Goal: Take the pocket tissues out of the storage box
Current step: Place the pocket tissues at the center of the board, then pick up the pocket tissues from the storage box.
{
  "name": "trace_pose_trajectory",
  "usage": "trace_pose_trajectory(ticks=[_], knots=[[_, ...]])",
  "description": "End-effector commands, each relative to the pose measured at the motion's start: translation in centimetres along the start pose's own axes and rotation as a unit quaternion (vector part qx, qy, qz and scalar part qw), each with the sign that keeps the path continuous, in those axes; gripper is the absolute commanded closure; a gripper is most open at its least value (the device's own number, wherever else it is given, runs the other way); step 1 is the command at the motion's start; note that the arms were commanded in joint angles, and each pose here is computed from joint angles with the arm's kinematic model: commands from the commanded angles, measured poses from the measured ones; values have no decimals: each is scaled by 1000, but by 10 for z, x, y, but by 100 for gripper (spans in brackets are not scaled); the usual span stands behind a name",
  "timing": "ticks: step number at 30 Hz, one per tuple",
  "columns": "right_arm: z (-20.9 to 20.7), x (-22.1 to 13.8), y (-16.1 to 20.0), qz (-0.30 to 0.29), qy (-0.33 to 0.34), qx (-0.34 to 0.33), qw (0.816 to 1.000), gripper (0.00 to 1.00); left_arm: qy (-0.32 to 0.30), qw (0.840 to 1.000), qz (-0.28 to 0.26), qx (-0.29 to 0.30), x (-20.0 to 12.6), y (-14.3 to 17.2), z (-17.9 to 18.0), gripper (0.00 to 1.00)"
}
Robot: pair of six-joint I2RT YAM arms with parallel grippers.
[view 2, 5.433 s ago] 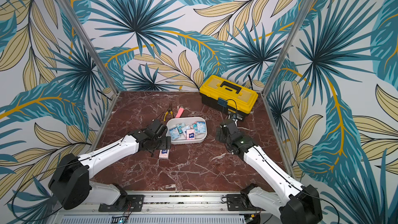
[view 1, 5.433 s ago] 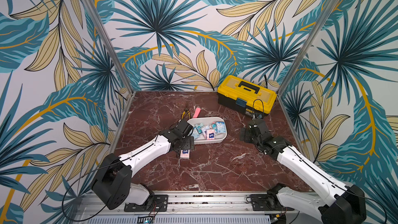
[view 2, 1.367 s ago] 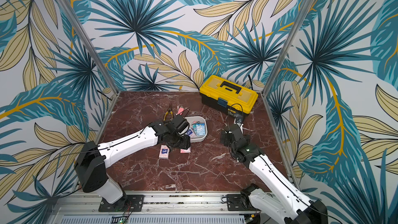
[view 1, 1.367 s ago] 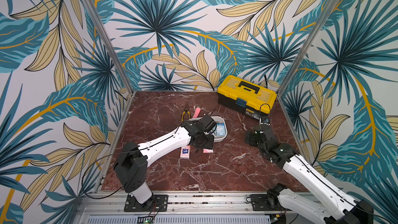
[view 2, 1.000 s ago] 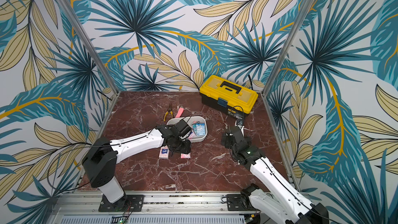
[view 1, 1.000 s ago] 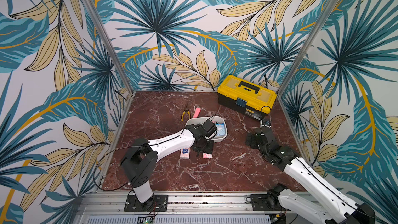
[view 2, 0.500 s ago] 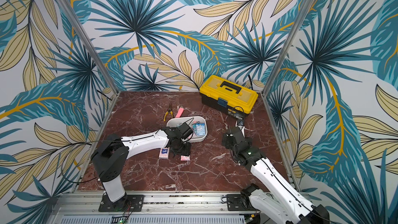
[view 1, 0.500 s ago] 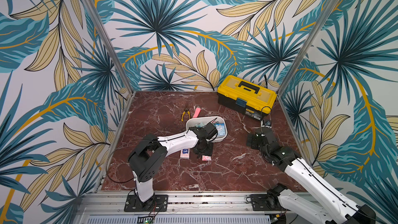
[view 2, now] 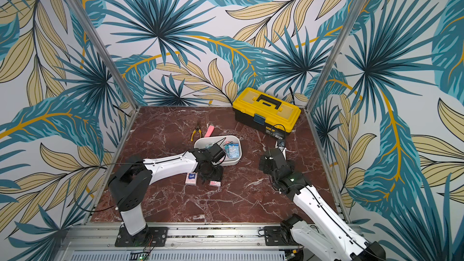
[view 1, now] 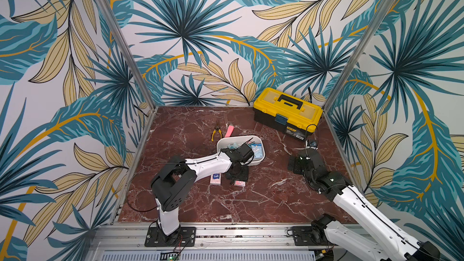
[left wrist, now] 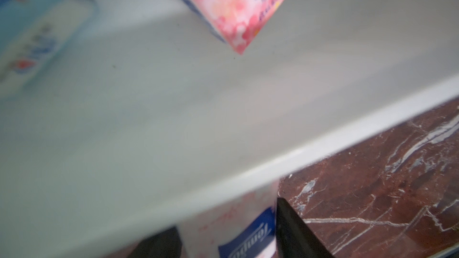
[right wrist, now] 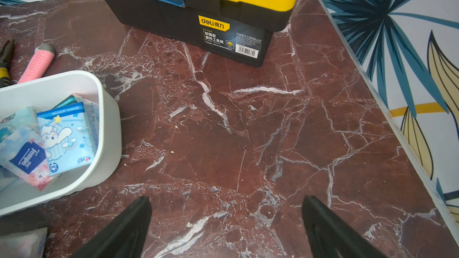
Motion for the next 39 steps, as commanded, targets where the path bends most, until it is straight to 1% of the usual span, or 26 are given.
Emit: trace_pose_trajectory(ticks=[1, 8, 10, 12, 17, 24, 25, 29, 34, 39], knots=[[-9, 0, 7, 4, 16, -5, 1000, 1, -15, 1000, 1, -3, -1, 7, 7, 37], [-8, -6, 2, 1, 7, -10, 1000, 1, -13, 1000, -16, -3, -17, 5, 6, 30], [-8, -8, 1, -1, 3, -12, 1000, 1, -8, 1000, -26, -2, -24, 3, 4, 27], [-6, -9, 0, 0, -3, -14, 1000, 1, -5, 999, -35, -1, -31, 1, 3, 26], [-3, -13, -5, -1, -13, -13, 1000, 1, -5, 998, -59, 4, -50, -2, 4, 21], [6, -19, -13, 3, -37, -11, 999, 1, -3, 993, -120, 8, -85, -10, 5, 12], [7, -20, -14, 4, -37, -10, 999, 1, -15, 990, -139, 8, -92, -13, 9, 11], [13, -23, -19, 16, -40, -15, 999, 1, -30, 984, -178, 9, -112, -20, 15, 8], [35, -20, -22, 64, -63, -32, 995, 6, -66, 971, -232, 3, -135, -30, 29, 0], [60, -10, -21, 107, -90, -26, 990, 10, -90, 956, -277, -15, -156, -38, 48, 0]])
Point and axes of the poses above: each gripper's point midway between its finger pads, its own x axis out along the fingers, its own z axis along the line the jaws close on, y = z × x, the point moved 4 cm from there along -x, back along the fingers, and after that the axes turned 12 degrees about x, right-handed, at the moved point
